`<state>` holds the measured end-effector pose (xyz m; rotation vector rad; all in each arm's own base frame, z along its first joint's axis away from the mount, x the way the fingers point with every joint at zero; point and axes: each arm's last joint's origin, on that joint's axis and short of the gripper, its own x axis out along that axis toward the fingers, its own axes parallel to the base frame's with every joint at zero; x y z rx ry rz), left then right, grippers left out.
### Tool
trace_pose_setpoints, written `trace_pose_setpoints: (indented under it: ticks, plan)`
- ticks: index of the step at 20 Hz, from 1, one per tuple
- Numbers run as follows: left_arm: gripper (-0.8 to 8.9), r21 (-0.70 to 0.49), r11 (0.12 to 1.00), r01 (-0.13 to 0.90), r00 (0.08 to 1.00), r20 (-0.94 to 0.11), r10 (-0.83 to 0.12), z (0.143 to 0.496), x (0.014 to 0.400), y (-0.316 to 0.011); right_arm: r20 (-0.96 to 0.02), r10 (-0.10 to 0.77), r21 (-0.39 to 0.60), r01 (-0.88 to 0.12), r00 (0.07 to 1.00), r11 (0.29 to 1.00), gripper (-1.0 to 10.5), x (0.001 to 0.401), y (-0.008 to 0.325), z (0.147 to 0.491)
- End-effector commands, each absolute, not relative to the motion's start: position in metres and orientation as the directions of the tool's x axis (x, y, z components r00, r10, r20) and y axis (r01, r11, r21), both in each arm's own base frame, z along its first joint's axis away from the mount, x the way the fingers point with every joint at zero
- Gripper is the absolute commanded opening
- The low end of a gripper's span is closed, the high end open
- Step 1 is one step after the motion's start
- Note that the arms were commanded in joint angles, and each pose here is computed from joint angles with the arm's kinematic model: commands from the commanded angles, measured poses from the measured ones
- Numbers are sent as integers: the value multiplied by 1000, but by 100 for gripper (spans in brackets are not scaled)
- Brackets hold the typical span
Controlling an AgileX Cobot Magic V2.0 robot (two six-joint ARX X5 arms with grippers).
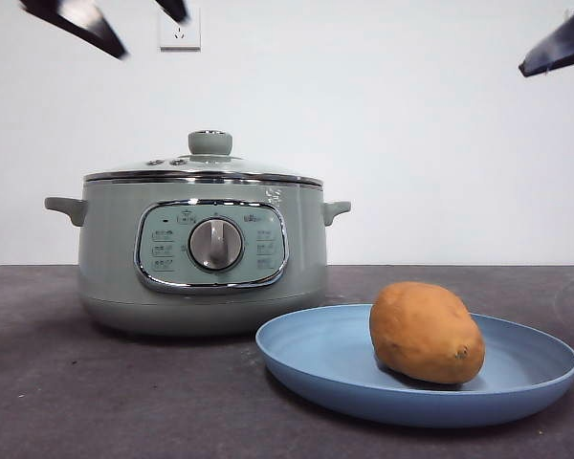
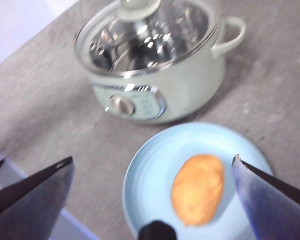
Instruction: Take the potato out from the steamer,put the potato on the plate,close the lid
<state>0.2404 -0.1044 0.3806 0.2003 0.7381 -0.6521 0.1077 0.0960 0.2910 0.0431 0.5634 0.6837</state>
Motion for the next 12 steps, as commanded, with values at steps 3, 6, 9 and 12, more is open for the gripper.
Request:
trace_pose_setpoints:
  ticks: [3,6,9,12]
  plan:
    - [381,-81,785,614,502,-728,-467,396,192,-86,-514,659,269,-626,549,732,422,103,96,290]
    - [-11,-80,785,614,496,-734,-463,402,172,-77,-521,656,269,-625,546,733,111,103,96,289]
    - [-8,-78,784,615,501,-729,-466,405,165,-75,-521,654,267,-623,548,735,-9,103,96,289]
    - [-4,-78,785,614,500,-731,-464,404,165,-75,-524,652,266,-622,548,737,1,103,95,289]
